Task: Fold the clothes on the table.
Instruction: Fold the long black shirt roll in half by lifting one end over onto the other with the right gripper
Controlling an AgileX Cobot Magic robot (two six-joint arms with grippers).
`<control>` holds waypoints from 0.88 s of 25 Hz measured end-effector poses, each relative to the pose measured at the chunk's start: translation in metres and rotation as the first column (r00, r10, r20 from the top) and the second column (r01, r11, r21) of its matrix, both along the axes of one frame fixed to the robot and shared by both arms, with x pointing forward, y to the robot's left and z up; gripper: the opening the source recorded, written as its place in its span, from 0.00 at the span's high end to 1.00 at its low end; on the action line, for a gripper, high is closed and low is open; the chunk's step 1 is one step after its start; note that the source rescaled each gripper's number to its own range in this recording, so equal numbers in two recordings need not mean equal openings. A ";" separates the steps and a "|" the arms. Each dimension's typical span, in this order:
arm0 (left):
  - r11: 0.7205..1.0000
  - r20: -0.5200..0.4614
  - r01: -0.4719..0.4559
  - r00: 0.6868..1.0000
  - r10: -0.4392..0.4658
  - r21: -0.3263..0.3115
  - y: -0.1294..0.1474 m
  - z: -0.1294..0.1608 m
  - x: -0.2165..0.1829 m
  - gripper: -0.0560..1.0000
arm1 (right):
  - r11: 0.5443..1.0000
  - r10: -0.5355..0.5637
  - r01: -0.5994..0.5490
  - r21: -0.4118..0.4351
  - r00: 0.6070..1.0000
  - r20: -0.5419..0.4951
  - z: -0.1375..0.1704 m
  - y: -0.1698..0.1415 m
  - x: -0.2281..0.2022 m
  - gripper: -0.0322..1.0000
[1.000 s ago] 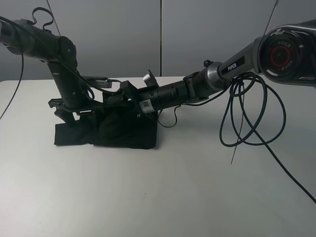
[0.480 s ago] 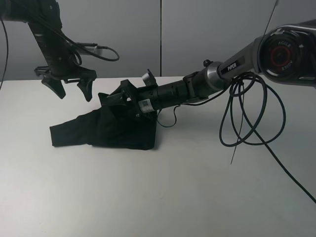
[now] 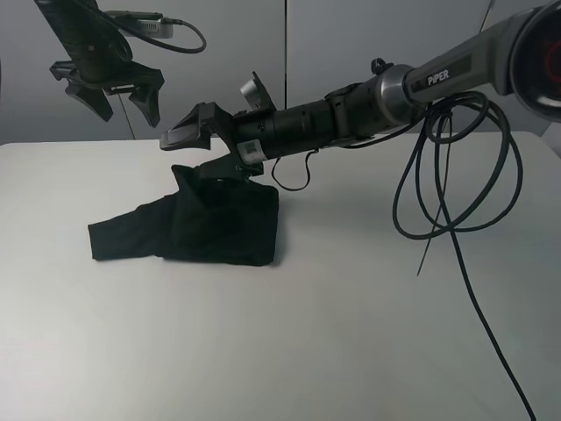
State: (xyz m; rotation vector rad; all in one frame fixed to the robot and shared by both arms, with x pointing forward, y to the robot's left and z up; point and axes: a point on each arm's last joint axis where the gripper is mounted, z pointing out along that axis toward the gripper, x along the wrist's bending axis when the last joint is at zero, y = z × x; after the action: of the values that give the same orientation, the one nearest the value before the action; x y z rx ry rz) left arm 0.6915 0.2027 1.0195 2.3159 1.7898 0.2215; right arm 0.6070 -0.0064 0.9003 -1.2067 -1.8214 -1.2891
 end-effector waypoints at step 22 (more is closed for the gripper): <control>1.000 -0.001 0.012 1.000 -0.012 0.013 0.001 0.000 0.000 0.01 | 0.849 0.286 -0.168 -0.500 0.943 0.168 0.007 0.014 -0.039 0.03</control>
State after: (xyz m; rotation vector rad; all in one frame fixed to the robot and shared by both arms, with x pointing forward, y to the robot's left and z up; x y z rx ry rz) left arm 0.6914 0.2036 1.0194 2.3350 1.7800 0.2305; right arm 0.5679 0.0076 0.9073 -1.0581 -2.4834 -0.8970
